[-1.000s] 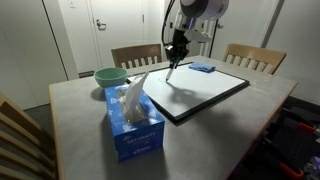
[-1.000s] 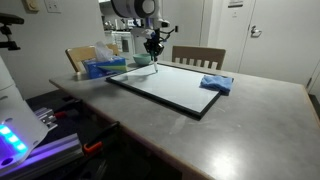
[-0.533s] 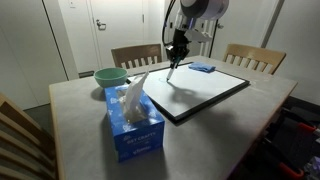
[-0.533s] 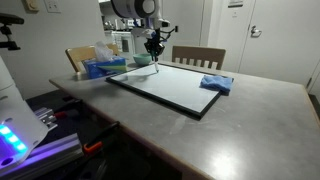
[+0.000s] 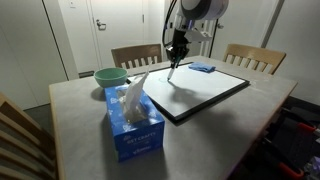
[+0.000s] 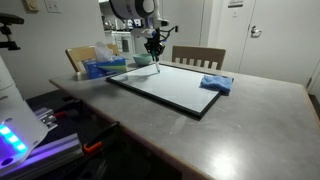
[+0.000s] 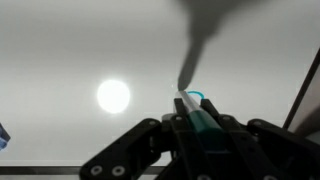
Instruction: Get the marker from the mint-green bowl and use it to draw on the whiteboard
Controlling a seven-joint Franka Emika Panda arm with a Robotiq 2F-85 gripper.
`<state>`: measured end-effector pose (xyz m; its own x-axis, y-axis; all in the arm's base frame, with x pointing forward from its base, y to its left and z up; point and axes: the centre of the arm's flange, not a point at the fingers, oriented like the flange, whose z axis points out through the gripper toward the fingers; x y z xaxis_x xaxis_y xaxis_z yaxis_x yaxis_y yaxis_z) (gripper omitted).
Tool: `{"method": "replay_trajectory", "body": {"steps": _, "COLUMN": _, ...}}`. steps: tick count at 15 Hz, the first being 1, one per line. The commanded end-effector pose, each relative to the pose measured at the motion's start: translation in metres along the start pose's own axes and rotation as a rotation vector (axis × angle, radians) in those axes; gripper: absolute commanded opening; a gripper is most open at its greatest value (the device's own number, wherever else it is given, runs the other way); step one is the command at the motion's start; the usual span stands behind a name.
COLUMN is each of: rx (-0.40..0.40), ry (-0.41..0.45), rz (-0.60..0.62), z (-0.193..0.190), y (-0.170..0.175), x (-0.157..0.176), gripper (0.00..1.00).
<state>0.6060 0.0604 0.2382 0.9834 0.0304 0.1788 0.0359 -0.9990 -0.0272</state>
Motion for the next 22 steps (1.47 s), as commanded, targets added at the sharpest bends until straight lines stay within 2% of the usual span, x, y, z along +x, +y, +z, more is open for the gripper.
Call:
{"method": "replay_trajectory", "body": {"steps": 1, "rx": -0.034, "ry": -0.012, "rz": -0.01, "z": 0.023, "y": 0.012, "x": 0.004, "gripper": 0.05}}
{"method": "replay_trajectory", "body": {"steps": 5, "rx": -0.013, "ry": 0.016, "rz": -0.02, "z": 0.028, "y": 0.021, "x": 0.017, "gripper": 0.05}}
{"method": "replay_trajectory", "body": {"steps": 10, "rx": 0.101, "ry": 0.068, "rz": -0.061, "z": 0.037, "y": 0.022, "x": 0.029, "gripper": 0.05}}
{"method": "replay_trajectory", "body": {"steps": 14, "rx": 0.155, "ry": 0.08, "rz": -0.085, "z": 0.037, "y": 0.021, "x": 0.035, "gripper": 0.05}}
{"method": "replay_trajectory", "body": {"steps": 18, "rx": 0.172, "ry": 0.086, "rz": -0.07, "z": 0.034, "y": 0.027, "x": 0.033, "gripper": 0.05}}
{"method": "replay_trajectory", "body": {"steps": 22, "rx": 0.117, "ry": 0.096, "rz": -0.059, "z": 0.02, "y": 0.023, "x": 0.028, "gripper": 0.05}}
